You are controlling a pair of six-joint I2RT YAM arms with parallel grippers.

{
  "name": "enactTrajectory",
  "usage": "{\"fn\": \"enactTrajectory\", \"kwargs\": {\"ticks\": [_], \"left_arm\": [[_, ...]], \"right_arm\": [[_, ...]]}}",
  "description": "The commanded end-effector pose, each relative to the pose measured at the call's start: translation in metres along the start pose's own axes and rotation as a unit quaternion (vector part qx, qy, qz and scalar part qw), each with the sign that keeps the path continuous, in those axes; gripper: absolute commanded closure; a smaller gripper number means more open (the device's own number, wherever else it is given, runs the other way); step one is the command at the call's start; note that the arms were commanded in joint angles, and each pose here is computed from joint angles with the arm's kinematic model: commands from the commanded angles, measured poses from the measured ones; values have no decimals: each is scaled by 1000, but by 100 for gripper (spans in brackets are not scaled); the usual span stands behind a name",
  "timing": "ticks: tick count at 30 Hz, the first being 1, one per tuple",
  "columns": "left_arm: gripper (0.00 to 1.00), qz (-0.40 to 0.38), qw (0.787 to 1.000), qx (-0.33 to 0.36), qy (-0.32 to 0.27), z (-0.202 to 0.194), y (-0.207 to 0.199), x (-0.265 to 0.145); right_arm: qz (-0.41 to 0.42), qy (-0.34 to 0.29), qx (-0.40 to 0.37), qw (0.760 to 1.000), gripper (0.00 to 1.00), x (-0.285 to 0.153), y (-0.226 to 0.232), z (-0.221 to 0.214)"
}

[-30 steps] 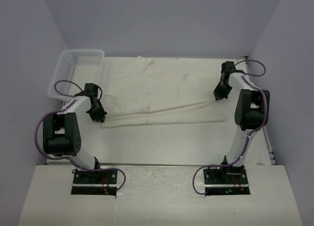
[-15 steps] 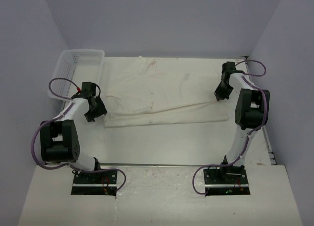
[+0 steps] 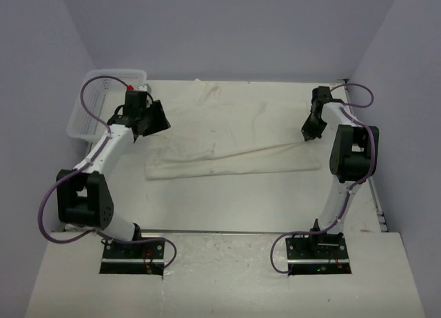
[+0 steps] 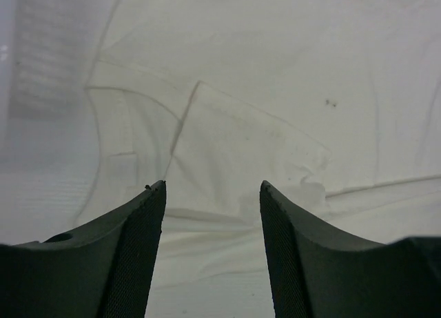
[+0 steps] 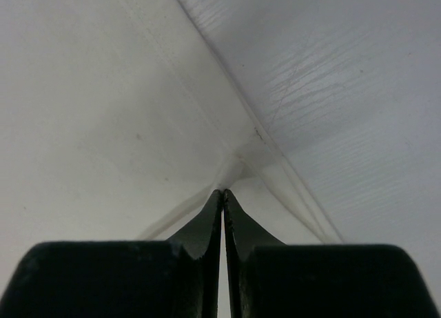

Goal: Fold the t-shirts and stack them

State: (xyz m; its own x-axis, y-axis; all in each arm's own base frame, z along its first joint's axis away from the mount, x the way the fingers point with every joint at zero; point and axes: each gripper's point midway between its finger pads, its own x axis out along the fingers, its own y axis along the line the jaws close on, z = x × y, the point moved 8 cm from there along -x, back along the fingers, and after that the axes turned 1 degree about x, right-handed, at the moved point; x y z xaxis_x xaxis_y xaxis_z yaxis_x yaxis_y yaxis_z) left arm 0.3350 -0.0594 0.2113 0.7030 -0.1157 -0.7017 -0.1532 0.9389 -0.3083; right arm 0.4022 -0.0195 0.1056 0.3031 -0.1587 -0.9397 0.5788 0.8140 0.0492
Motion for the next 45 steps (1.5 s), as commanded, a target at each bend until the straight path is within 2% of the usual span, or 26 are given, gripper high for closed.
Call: {"fn": "enactTrajectory", "kwargs": {"ticks": [1,6,8,14,24,29,38,41,45], "left_arm": [[41,-81,996,24,22,8,-27,27],[38,-101,992,48,59,15,-39,71],[39,-91,991,56,82,11,-37,89],[42,-47,992,70,90,16,-37,116],[47,67,987,90,116,5,-28,135],[54,95,982,94,136,-7,-24,140],[59,105,980,95,140,-11,-22,149],[65,107,979,96,146,-14,-20,151],[80,105,979,96,149,-16,-20,152]], "right_arm": [[14,-31,-2,999,98,-14,2,12],[21,-36,-6,999,93,-14,2,11],[23,-34,-7,999,94,-14,3,12],[27,-31,-8,999,96,-11,5,11],[26,-29,-8,999,98,-11,5,11],[29,-27,-8,999,99,-11,5,9],[33,-25,-8,999,99,-11,6,9],[32,-24,-8,999,99,-10,6,9],[33,-23,-8,999,99,-9,6,8]]}}
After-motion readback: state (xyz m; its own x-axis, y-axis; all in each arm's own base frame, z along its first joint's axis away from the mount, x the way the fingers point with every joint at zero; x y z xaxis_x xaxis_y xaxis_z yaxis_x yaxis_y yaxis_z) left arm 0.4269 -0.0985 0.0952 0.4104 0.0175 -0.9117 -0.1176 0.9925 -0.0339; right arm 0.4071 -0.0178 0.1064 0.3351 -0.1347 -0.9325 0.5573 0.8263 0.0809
